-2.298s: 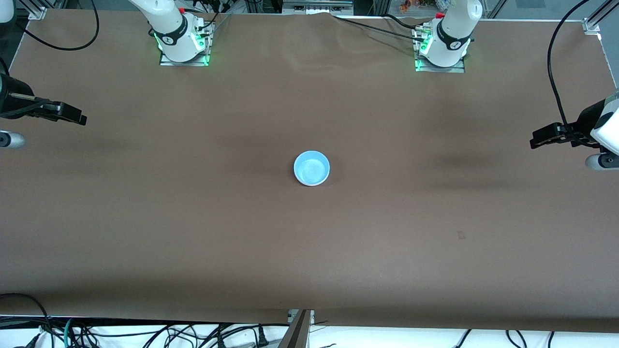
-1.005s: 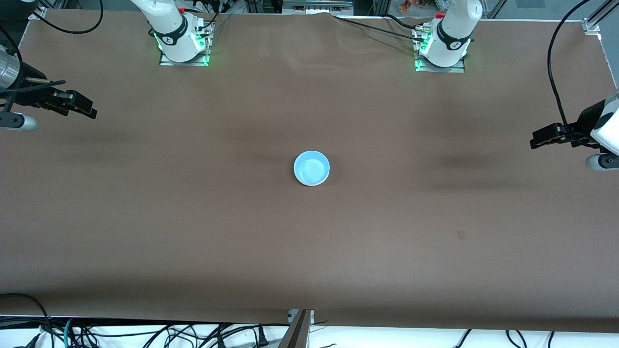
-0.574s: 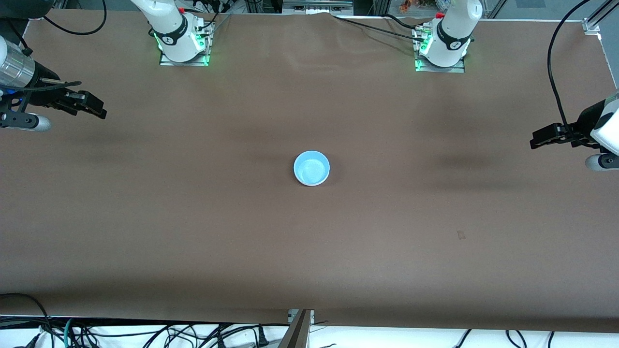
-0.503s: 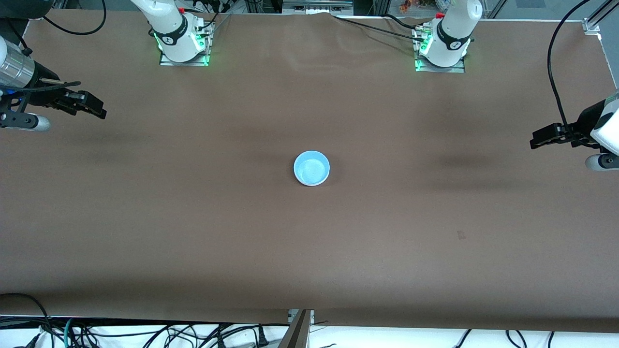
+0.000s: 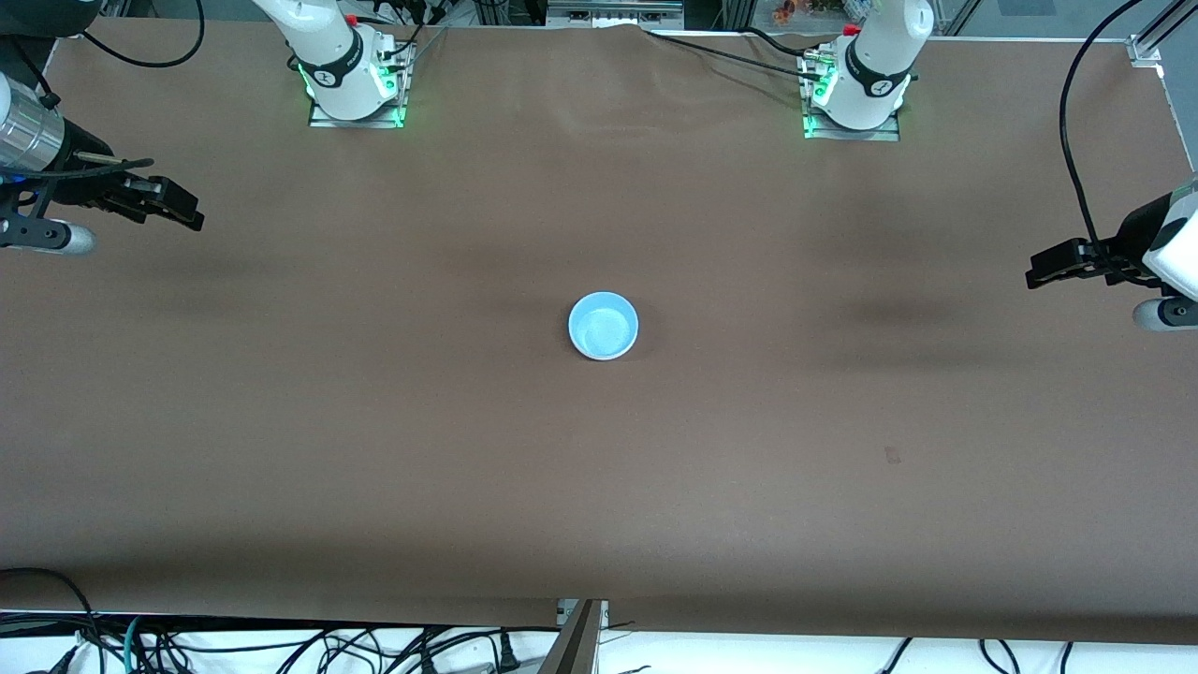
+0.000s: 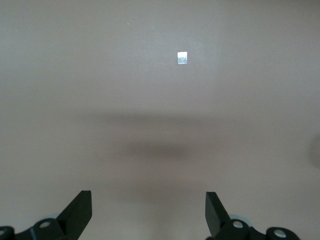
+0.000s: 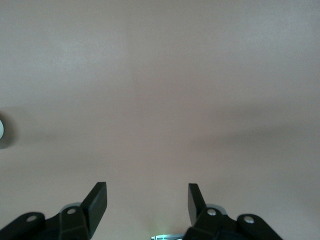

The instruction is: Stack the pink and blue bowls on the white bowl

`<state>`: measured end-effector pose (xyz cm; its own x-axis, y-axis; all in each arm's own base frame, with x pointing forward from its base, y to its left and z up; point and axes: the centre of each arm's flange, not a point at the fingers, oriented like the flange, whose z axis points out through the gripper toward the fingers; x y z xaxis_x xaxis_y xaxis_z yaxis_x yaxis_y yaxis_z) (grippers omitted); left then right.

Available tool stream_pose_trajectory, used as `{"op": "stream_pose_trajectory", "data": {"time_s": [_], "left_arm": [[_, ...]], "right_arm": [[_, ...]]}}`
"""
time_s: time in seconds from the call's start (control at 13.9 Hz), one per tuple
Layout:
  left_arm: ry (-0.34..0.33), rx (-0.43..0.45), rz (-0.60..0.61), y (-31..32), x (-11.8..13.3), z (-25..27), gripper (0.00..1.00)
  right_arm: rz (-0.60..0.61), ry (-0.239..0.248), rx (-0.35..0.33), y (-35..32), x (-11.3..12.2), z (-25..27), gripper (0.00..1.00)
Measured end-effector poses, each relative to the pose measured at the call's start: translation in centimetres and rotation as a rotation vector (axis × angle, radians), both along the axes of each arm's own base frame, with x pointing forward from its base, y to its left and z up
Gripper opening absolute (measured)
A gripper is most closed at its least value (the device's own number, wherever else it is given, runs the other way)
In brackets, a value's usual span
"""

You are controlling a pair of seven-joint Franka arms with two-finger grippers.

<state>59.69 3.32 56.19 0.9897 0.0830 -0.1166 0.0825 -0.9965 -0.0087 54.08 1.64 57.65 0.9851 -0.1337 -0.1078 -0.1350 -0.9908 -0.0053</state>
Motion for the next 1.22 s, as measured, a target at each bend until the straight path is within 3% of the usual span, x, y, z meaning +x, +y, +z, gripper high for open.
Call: {"op": "stream_pose_trajectory", "data": {"time_s": [1.22], "left_arm": [[0.001,0.0,0.0,0.0,0.03,-0.06,1.0]], "right_arm": [[-0.02,0.002,0.0,-0.95,0.0,-0.1,0.74]]}}
